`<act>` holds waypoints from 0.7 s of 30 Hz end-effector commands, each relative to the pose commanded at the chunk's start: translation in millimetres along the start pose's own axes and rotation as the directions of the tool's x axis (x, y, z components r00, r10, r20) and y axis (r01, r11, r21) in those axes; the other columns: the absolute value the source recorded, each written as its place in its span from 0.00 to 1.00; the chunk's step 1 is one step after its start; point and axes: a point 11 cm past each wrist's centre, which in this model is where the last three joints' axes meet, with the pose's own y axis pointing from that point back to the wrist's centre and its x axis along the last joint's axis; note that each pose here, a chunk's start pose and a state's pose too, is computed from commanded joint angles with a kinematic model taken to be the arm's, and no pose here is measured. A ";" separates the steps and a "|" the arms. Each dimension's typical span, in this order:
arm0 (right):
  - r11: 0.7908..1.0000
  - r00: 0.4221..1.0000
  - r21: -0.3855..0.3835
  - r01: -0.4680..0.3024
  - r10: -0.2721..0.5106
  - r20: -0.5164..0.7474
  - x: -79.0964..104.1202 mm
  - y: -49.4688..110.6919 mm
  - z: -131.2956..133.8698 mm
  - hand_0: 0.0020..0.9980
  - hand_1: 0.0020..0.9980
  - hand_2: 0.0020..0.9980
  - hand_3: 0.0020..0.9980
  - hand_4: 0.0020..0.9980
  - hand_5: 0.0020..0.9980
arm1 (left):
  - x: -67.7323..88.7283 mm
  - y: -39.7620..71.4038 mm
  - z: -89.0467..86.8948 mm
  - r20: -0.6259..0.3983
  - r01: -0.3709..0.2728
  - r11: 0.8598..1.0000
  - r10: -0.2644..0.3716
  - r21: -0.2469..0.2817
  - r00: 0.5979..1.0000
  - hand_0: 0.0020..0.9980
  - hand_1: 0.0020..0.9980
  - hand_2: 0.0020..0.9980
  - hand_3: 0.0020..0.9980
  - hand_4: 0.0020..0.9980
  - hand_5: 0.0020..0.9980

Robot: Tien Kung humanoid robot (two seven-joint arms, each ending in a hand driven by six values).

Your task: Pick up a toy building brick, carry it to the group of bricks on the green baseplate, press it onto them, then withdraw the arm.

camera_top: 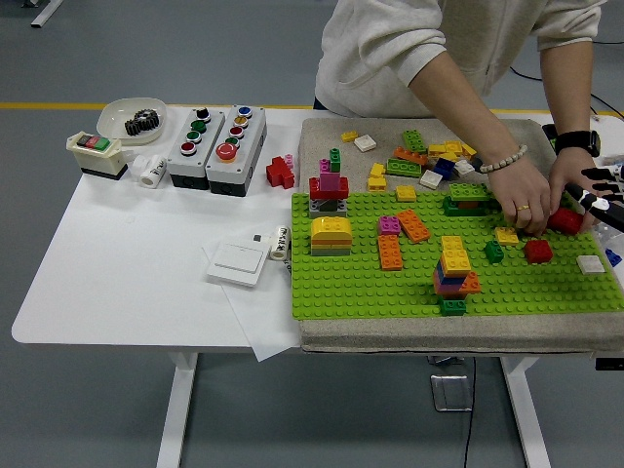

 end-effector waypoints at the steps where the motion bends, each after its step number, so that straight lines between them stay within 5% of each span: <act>1: 1.000 1.000 0.000 0.002 -0.002 -0.004 -0.1 0.6 0.6 0.73 0.73 0.76 0.72 0.95 0.66 | 0.3 -0.1 -0.5 0.002 -0.001 1.000 0.001 0.001 1.000 0.74 0.72 0.72 0.59 0.64 0.67; 21: 0.994 0.968 0.022 0.106 -0.098 -0.229 -7.7 1.8 5.1 0.73 0.74 0.77 0.75 0.96 0.62 | 2.1 -0.6 -1.6 0.005 -0.004 1.000 0.004 0.001 1.000 0.74 0.72 0.72 0.59 0.64 0.67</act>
